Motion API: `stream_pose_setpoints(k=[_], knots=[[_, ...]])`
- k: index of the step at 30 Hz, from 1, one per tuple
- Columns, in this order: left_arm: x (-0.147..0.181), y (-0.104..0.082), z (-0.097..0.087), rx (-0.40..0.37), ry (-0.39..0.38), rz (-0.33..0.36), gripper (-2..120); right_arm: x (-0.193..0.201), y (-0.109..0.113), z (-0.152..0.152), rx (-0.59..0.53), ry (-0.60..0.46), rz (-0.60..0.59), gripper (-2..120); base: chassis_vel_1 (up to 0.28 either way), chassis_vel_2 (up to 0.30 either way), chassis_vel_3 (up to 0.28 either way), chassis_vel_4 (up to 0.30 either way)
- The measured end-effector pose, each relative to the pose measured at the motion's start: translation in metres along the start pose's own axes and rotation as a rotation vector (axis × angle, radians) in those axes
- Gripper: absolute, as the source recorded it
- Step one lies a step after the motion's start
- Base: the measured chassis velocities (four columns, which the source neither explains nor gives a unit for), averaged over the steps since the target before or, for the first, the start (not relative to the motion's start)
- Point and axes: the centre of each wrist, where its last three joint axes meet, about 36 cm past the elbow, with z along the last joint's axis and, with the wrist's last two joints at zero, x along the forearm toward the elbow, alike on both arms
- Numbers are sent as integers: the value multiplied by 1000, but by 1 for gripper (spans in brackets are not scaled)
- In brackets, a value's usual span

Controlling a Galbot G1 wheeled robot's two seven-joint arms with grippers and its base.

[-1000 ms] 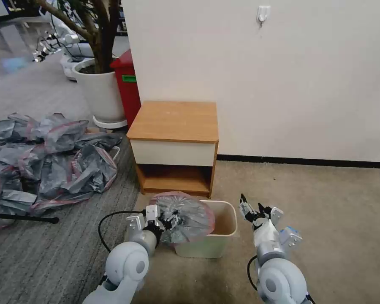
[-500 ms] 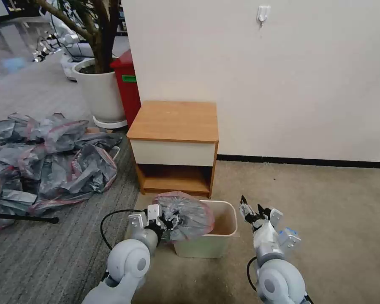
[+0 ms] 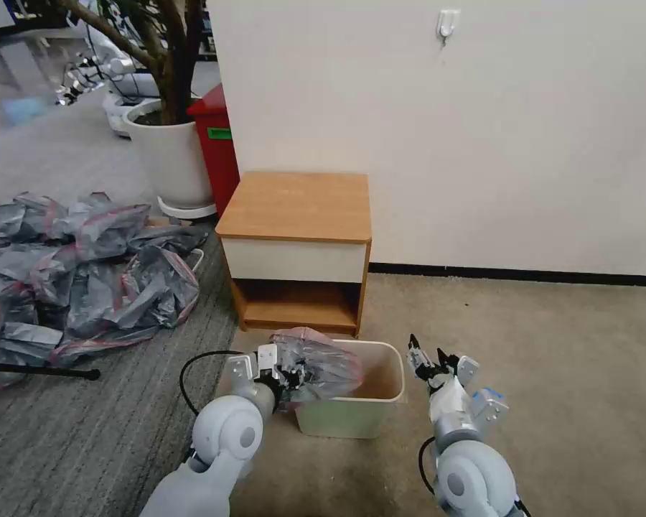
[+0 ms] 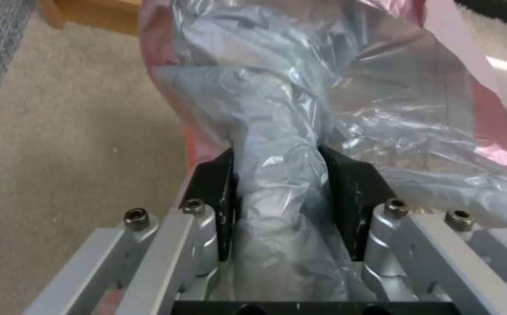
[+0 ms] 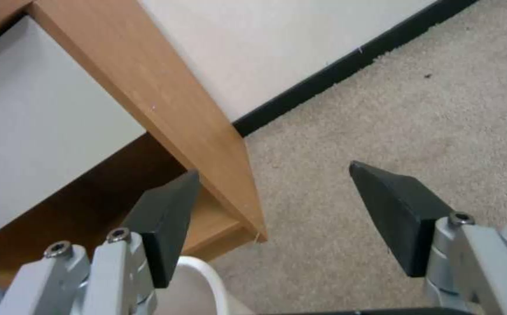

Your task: Pick up the garbage bag from the table and place it over the trash can.

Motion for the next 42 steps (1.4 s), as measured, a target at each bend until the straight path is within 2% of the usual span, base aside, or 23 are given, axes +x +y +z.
stream_pose_setpoints(k=[2,5,9,16,18,21,23,25,28,29,30,33,37,42], knots=[[-1,0,0,-1,2,-6,32,0,0,0,0,0,0,70,0,0,0,0],[-2,-2,0,-5,8,-24,17,0,0,0,0,-1,0,70,0,0,0,0],[-2,-1,-1,-10,11,-35,7,1,1,-2,5,-13,-6,70,0,0,0,0],[1,4,-3,-13,5,-21,6,7,3,-16,57,-81,-57,72,0,0,0,0],[2,12,-2,-28,-10,5,6,16,7,-33,87,-115,-120,72,0,0,0,0],[4,23,-1,-41,-60,33,6,28,12,-51,101,-112,-200,73,0,0,0,0],[6,35,0,-59,-107,56,6,44,18,-71,88,-58,-300,75,0,0,0,0],[6,41,1,-66,-130,65,6,50,21,-79,77,-29,-341,75,0,0,0,0],[7,60,5,-95,-200,114,6,65,31,-102,30,153,-468,75,0,0,0,0],[7,60,5,-95,-200,114,6,65,31,-102,30,153,-468,75,0,0,0,0],[8,65,6,-106,-225,135,6,67,35,-107,22,227,-506,75,0,0,0,0],[8,78,11,-142,-278,182,6,65,42,-106,43,336,-559,75,0,0,0,0],[8,85,14,-162,-314,214,6,61,46,-99,54,396,-580,75,0,0,0,0],[10,90,19,-181,-340,243,6,47,51,-89,76,418,-583,75,0,0,0,0]])
